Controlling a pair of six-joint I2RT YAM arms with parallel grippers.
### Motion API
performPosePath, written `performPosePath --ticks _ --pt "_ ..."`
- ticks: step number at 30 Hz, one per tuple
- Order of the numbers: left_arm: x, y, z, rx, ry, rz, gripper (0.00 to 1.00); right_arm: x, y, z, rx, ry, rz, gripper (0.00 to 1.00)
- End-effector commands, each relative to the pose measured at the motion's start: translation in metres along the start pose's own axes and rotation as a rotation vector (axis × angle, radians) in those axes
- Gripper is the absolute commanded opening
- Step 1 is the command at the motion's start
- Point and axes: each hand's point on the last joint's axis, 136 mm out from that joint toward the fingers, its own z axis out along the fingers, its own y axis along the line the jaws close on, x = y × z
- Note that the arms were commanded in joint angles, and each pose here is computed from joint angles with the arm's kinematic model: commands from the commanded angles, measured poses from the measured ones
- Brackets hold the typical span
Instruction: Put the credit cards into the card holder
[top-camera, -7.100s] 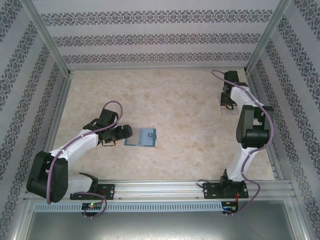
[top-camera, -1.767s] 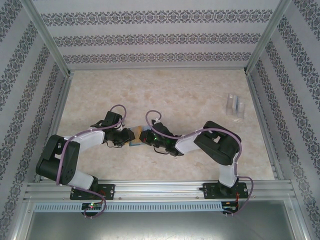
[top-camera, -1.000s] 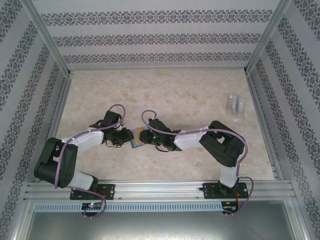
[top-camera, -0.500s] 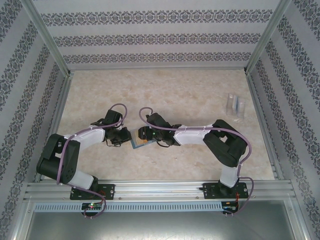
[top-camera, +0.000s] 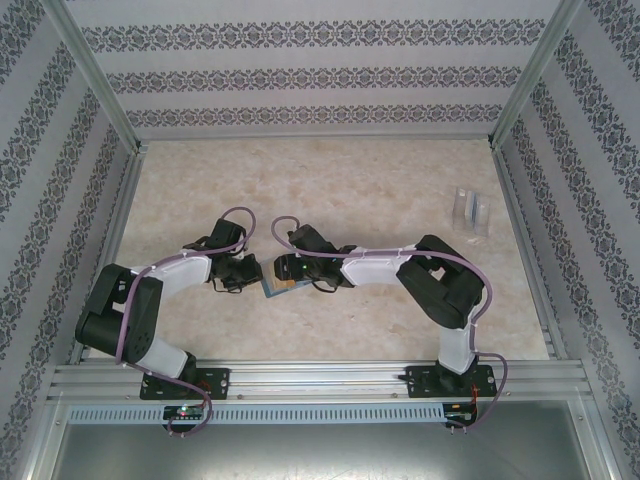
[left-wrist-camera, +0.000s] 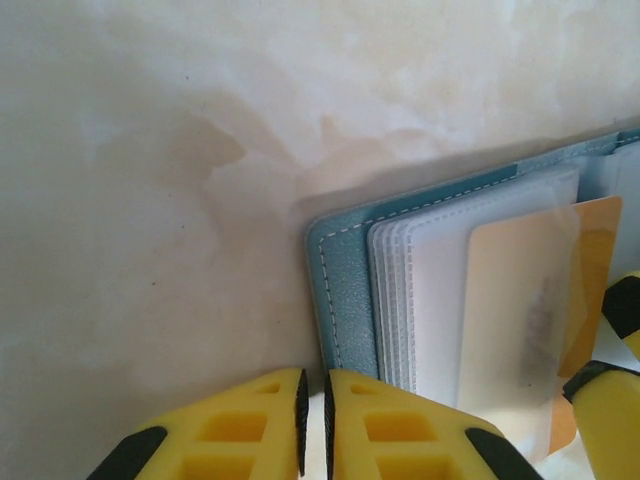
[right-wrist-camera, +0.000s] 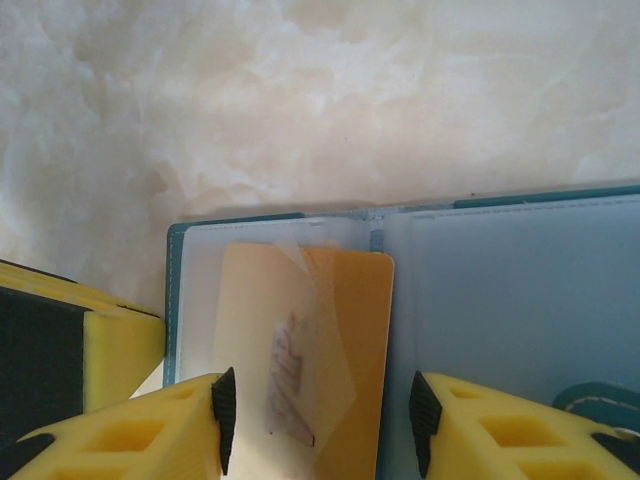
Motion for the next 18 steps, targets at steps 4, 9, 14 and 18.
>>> performPosePath --ticks 4,9,14,18 --pt "-0.002 0.002 -0.001 -0.020 0.000 0.024 0.14 0.004 0.013 0.006 -0.034 0.032 -0.043 0.43" --pt "-0.002 -0.001 0.003 0.010 0.005 0.017 0.10 0.007 0.020 0.009 -0.049 0.038 -0.073 0.39" --pt "-0.003 -0.003 0.004 0.021 0.011 0.014 0.07 0.007 0.027 0.009 -0.065 0.034 -0.092 0.36" --pt "-0.003 -0.004 0.004 0.022 0.009 0.016 0.06 0.007 0.033 0.009 -0.085 0.034 -0.094 0.35"
